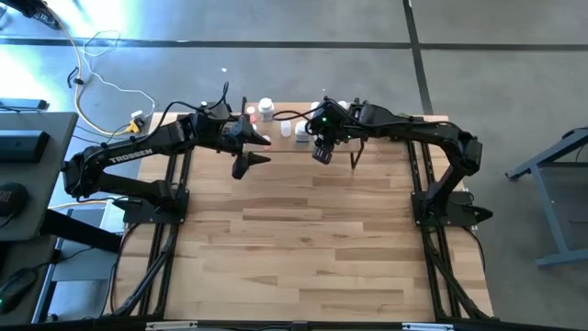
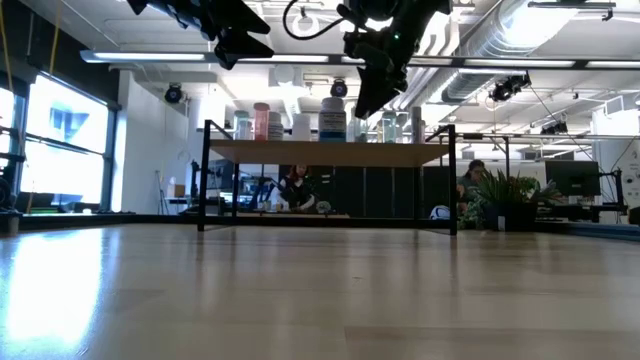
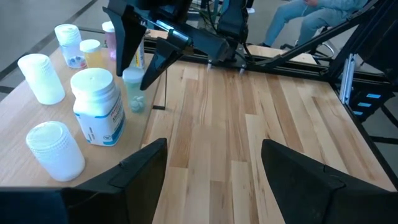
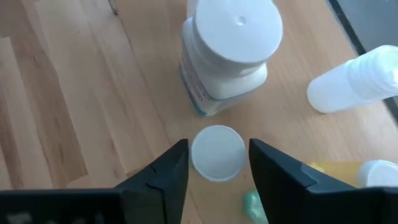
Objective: Pick and place medicine bottles onto shelf by color
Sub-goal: Put the blue pill bottle on the shelf, then return to Home Position
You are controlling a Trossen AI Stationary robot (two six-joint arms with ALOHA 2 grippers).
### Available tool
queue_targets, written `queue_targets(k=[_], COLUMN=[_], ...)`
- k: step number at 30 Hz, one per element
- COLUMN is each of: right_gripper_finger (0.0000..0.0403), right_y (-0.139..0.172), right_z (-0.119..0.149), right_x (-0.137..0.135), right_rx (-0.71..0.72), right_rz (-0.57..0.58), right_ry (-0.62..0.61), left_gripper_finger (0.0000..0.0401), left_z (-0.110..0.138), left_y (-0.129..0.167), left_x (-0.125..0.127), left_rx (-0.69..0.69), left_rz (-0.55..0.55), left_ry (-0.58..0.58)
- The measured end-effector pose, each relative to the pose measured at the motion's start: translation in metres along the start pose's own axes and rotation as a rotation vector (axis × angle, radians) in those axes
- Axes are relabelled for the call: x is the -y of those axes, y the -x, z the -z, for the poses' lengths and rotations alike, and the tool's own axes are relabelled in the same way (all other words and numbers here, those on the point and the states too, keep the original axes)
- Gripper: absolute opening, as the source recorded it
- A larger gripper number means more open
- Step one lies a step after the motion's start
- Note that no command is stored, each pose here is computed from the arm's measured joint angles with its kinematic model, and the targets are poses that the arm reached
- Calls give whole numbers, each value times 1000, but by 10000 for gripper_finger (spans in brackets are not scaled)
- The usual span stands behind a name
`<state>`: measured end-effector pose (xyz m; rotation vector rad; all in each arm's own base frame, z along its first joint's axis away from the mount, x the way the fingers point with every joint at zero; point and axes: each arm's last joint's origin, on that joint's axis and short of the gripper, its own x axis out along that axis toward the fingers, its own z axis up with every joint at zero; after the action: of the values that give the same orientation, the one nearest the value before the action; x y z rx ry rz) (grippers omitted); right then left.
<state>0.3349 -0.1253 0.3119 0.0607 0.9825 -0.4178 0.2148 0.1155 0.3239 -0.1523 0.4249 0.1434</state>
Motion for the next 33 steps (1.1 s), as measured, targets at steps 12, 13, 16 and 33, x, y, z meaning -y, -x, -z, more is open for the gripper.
queue_targets(k=[12, 13, 16, 33], right_gripper_finger=[186, 186, 186, 186], right_y=[16, 17, 19, 91], right_z=[-14, -14, -16, -53], right_x=[4, 6, 6, 12], right_rx=[64, 66, 69, 266], right_rz=[28, 29, 31, -75], right_ry=[-9, -8, -5, -44], left_gripper_finger=[252, 252, 252, 252], left_z=[0, 0, 0, -1], left_y=[0, 0, 0, 59], left_x=[0, 0, 0, 26], left_rx=[0, 0, -1, 96], left_rz=[0, 0, 0, 60], left_ry=[0, 0, 0, -53])
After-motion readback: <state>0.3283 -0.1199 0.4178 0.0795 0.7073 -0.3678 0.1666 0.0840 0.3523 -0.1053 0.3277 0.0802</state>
